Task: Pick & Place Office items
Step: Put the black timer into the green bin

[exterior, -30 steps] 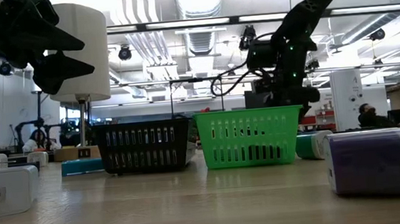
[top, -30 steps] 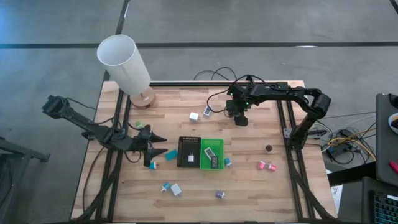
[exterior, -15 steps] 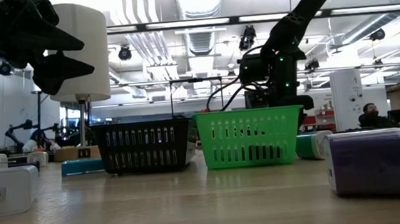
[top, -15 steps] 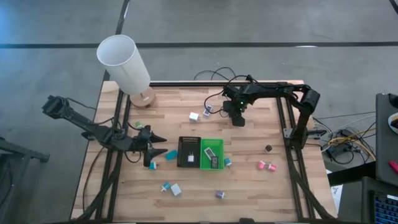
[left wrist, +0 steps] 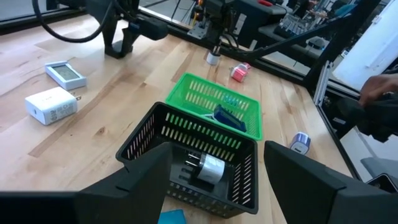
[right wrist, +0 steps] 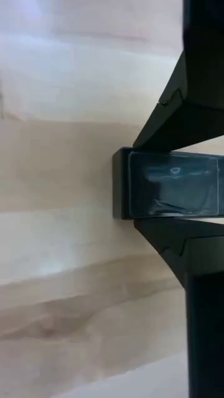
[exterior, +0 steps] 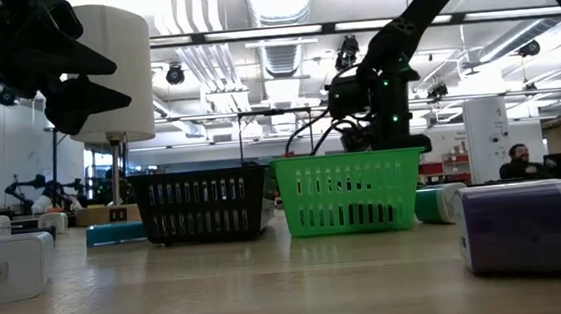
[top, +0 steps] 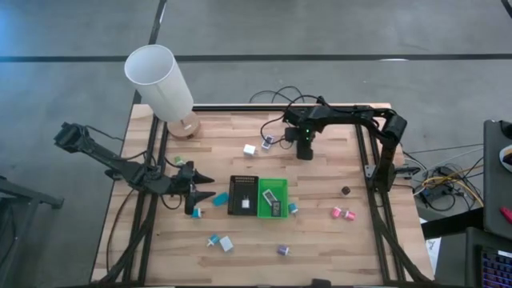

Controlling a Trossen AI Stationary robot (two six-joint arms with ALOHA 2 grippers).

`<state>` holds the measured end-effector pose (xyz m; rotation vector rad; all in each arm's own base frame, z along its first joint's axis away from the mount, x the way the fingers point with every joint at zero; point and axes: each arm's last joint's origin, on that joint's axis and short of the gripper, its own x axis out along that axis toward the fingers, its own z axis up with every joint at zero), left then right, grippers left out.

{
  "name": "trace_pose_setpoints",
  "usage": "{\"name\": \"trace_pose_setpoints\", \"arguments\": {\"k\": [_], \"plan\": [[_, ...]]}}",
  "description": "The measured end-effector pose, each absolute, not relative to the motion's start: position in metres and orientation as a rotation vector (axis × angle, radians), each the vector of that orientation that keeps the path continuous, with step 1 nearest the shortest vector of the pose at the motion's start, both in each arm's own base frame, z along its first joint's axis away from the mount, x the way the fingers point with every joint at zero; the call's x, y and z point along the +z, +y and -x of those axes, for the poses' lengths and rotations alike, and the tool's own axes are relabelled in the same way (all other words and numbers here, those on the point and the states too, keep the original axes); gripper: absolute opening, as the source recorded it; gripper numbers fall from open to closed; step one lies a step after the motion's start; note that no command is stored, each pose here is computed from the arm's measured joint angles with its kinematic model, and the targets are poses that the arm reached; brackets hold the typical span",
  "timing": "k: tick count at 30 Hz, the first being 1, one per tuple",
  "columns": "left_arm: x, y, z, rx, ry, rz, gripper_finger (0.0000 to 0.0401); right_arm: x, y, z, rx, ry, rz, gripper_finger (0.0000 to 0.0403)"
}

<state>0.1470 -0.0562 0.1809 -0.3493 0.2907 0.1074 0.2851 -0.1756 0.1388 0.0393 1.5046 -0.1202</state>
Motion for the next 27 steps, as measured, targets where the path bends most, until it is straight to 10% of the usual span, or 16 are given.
{"name": "trace_pose_setpoints", "arguments": {"k": [27], "plan": [[0.181, -0.056, -0.147, 0.096, 0.297, 0.345, 0.0261, 0.249, -0.101, -0.253, -0.257, 1.108, 0.037, 0.0141]]}}
